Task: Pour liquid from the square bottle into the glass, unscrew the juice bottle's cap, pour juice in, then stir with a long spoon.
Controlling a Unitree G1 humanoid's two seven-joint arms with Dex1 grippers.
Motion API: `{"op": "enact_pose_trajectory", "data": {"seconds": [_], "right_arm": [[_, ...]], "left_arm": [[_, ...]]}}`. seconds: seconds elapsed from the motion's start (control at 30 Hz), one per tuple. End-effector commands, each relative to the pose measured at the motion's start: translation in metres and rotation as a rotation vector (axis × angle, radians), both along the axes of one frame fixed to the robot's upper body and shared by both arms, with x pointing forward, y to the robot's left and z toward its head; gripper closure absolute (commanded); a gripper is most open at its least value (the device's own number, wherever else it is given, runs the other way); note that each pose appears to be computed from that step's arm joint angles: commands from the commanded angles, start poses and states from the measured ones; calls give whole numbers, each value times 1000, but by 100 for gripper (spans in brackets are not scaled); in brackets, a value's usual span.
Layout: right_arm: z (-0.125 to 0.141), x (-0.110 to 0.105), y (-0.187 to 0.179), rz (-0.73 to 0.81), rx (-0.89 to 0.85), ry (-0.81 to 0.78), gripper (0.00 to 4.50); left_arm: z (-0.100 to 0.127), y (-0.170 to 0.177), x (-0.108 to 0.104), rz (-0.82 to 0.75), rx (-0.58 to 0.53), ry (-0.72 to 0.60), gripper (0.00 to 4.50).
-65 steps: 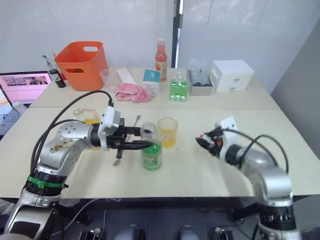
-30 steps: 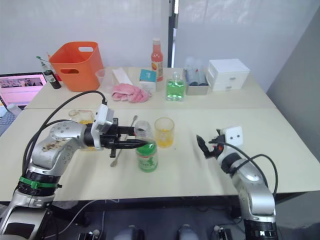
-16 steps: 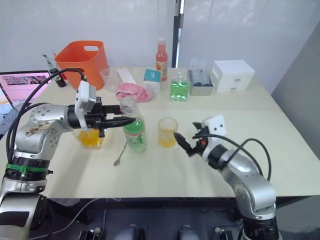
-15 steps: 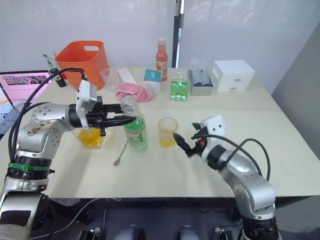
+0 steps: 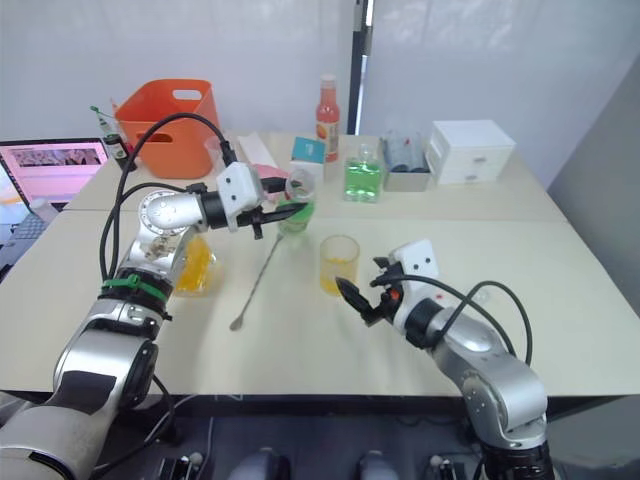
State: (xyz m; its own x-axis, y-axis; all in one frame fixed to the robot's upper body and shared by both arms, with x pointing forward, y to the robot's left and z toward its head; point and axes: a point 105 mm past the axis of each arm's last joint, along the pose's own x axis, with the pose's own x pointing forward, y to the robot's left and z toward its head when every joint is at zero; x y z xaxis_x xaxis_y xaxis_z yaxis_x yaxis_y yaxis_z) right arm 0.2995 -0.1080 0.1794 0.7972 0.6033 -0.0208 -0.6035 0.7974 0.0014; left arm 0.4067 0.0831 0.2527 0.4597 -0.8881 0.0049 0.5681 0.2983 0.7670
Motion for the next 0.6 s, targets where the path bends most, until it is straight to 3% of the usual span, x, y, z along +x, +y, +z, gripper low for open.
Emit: {"op": "enact_pose_trajectory", "data": {"seconds": [0.03, 0.17, 0.6], "right_arm": [[14, -6, 2, 7, 14, -52, 1], [16, -8, 5, 6, 26, -56, 1], [18, -10, 5, -17, 38, -51, 1]], "left_arm": [[19, -8, 1, 6, 0, -148, 315], [5, -14, 8, 50, 58, -199, 315], [-10, -36, 9, 77, 179, -417, 315]]}}
